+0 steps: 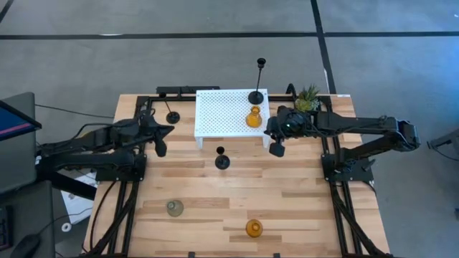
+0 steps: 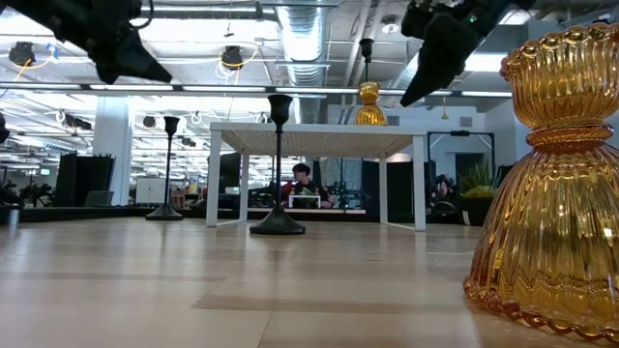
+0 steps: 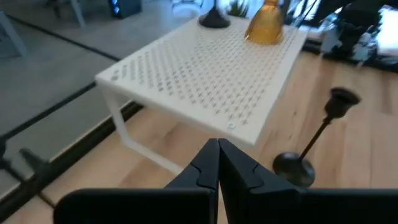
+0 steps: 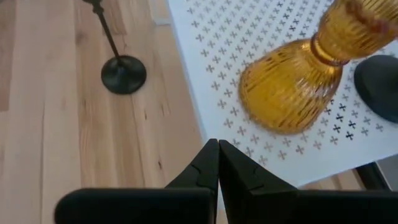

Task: Pick & Place candle stick holders
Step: Put the top black candle holder on the shelf

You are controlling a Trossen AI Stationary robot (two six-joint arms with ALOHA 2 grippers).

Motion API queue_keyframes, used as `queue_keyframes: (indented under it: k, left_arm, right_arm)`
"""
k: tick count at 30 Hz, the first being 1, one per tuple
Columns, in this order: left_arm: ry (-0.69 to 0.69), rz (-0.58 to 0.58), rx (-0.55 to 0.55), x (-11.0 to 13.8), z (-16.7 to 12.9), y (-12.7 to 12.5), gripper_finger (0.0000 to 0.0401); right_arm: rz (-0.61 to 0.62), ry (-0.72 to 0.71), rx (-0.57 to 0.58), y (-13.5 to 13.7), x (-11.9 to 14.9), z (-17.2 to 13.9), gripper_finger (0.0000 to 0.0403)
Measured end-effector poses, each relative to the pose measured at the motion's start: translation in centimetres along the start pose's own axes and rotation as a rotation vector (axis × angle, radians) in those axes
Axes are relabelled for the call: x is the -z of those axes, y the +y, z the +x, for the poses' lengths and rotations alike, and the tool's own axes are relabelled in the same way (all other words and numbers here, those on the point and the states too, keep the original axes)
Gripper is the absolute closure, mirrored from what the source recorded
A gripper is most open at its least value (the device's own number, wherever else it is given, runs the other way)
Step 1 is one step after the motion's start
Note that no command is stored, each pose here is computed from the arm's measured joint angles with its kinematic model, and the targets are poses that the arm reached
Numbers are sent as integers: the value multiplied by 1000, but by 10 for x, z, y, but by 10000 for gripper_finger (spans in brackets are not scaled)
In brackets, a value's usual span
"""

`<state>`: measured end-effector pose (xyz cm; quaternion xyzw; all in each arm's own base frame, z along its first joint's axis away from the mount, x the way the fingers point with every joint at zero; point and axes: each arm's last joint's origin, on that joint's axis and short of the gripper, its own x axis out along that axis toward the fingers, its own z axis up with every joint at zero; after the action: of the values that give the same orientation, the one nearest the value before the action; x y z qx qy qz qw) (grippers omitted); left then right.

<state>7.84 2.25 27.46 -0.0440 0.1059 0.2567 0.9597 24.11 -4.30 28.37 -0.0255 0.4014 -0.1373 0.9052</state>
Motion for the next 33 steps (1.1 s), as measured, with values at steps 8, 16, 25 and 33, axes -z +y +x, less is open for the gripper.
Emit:
queue_keyframes:
  k: [8,16,25,33]
  left_arm:
    - [57,1,-35,22,10,0,397]
    - [72,-49,-240,41,18,4,397]
    - [25,-83,-529,50,19,12,397]
    - [22,-82,-531,51,20,11,397]
  right_arm:
    - [-6,-113,33,-5,11,-20,403]
    - [99,-307,38,-4,61,-25,403]
    - [156,-378,30,0,96,-14,403]
    - [141,-367,32,0,97,-12,403]
